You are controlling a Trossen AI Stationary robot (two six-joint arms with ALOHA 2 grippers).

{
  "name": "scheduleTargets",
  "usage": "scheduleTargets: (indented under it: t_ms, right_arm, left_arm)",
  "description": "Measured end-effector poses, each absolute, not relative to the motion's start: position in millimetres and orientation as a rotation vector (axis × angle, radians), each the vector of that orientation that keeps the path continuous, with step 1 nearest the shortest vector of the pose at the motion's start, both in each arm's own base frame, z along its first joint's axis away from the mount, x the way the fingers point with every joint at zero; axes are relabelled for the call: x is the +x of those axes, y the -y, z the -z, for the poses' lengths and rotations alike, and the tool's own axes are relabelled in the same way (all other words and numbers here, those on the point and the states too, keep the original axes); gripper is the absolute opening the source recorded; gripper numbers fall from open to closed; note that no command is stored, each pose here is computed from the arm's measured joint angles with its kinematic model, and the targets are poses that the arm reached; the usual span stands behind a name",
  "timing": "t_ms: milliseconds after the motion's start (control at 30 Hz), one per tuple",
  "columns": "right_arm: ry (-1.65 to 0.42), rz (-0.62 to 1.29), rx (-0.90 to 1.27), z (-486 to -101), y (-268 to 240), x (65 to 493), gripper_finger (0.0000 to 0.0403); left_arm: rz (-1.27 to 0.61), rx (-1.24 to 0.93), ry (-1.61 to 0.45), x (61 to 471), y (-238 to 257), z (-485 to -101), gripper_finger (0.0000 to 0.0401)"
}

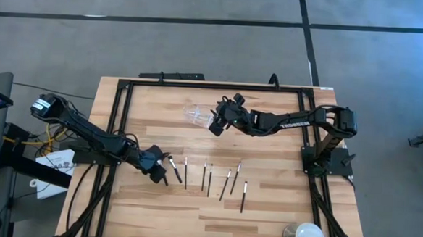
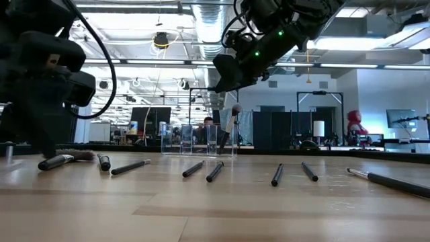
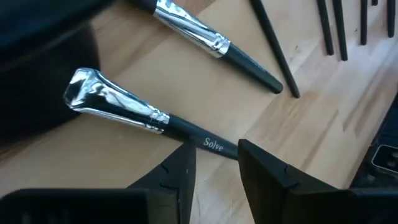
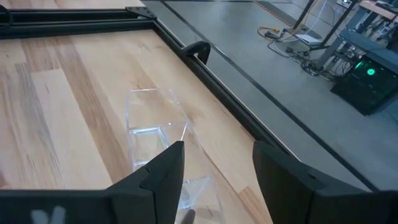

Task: Sort items
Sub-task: Put the highlighter brush into the transparent organizer

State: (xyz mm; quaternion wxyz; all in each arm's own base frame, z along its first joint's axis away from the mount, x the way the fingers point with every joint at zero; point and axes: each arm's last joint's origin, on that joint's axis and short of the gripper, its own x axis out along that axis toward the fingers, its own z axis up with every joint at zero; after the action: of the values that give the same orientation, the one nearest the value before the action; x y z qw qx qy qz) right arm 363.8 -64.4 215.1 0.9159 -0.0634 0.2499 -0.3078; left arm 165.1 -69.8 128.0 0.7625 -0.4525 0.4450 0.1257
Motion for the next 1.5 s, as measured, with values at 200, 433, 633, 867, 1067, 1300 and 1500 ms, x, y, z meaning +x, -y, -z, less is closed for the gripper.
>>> scheduleTargets:
  t_ms: [200, 433, 633, 867, 1067, 1300, 1500]
  right_arm:
    - [-0.515, 0.634, -0.13, -215, 65, 364, 0.0178]
    - [-0.515, 0.634, -0.13, -215, 65, 364, 0.018]
    - [-0.515, 0.634, -0.13, -215, 65, 364, 0.0177]
    - [-0.515, 0.606, -0.123, -215, 64, 364, 0.0176]
    - [-0.476, 0.477, -0.076, -217, 61, 368, 0.017]
    - [-0.353, 0.152, 0.027, -224, 35, 378, 0.016]
    - [-0.359, 0.173, -0.08, -224, 12, 379, 0.0161]
  left_arm:
    - [-0.372, -0.956, -0.903, 165, 65, -127, 0.0115]
    - [-0.425, -0.96, -0.932, 161, 61, -123, 0.0115]
    - [-0.492, -0.972, -0.915, 156, 50, -112, 0.0115]
    - [-0.557, -0.949, -0.872, 154, 42, -108, 0.0115]
    - [-0.546, -0.926, -0.865, 153, 41, -109, 0.0115]
    - [-0.455, -0.864, -0.799, 149, 39, -122, 0.0104]
    - [-0.216, -0.619, -0.691, 145, 39, -146, 0.0089]
